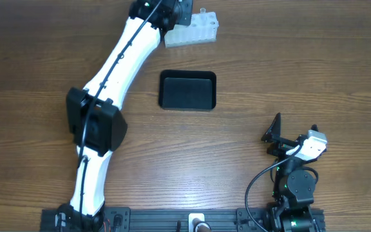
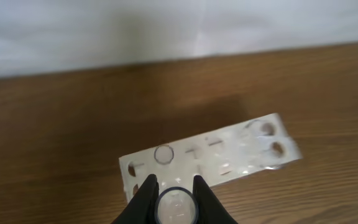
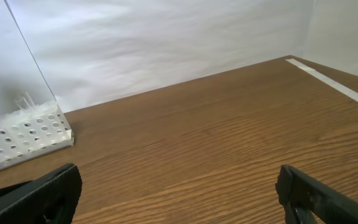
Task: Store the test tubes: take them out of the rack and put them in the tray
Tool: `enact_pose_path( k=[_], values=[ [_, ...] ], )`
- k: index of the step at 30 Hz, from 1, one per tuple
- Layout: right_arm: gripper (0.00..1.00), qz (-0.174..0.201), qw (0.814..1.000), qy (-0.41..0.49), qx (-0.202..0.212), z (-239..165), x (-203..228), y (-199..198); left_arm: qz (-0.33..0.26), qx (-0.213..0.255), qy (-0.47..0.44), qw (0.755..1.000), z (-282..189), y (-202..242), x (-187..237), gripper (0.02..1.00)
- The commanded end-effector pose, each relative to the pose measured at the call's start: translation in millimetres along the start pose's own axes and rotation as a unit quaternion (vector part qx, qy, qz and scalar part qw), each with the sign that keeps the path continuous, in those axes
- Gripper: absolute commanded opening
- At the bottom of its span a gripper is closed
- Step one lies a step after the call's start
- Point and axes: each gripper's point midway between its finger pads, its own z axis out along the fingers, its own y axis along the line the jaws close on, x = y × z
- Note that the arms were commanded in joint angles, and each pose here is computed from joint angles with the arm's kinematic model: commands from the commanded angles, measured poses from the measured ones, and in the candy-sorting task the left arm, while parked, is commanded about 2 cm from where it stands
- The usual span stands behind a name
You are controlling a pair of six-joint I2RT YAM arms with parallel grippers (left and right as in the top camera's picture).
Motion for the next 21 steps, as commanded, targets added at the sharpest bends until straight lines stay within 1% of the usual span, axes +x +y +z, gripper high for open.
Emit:
enact_pose_path(
  k=[1, 4, 6, 8, 12, 15, 21],
  values=[
    [0.991, -0.001, 1.000, -0.001, 0.002, 0.0, 1.2, -1.5, -0.013, 0.009, -0.051, 0.999, -48.2, -0.7, -37.4, 0.038],
    [0.991, 0.000, 1.000, -0.001, 0.002, -0.1, 1.0, -1.5, -0.031, 0.011, -0.046, 0.998, -60.8, -0.6, -37.1, 0.038],
    [0.991, 0.000, 1.000, -0.001, 0.002, -0.1, 1.0, -1.5, -0.053, 0.012, -0.026, 0.998, -68.8, 0.6, -28.6, 0.036],
    [0.993, 0.000, 1.000, -0.001, 0.002, -0.1, 1.0, -1.5, -0.070, 0.024, 0.008, 0.997, -75.2, -1.7, -13.9, 0.038],
    [0.993, -0.001, 1.000, -0.001, 0.002, 0.0, 1.2, -1.5, -0.096, 0.042, 0.104, 0.989, -85.2, -9.0, 29.6, 0.038],
    [0.993, 0.000, 1.000, -0.001, 0.002, -0.1, 1.0, -1.5, -0.110, 0.033, 0.166, 0.979, -93.6, -11.2, 59.7, 0.036],
    [0.993, -0.001, 1.000, -0.001, 0.002, 0.0, 1.2, -1.5, -0.132, 0.014, 0.250, 0.959, -106.5, -10.5, 99.5, 0.038]
  ],
)
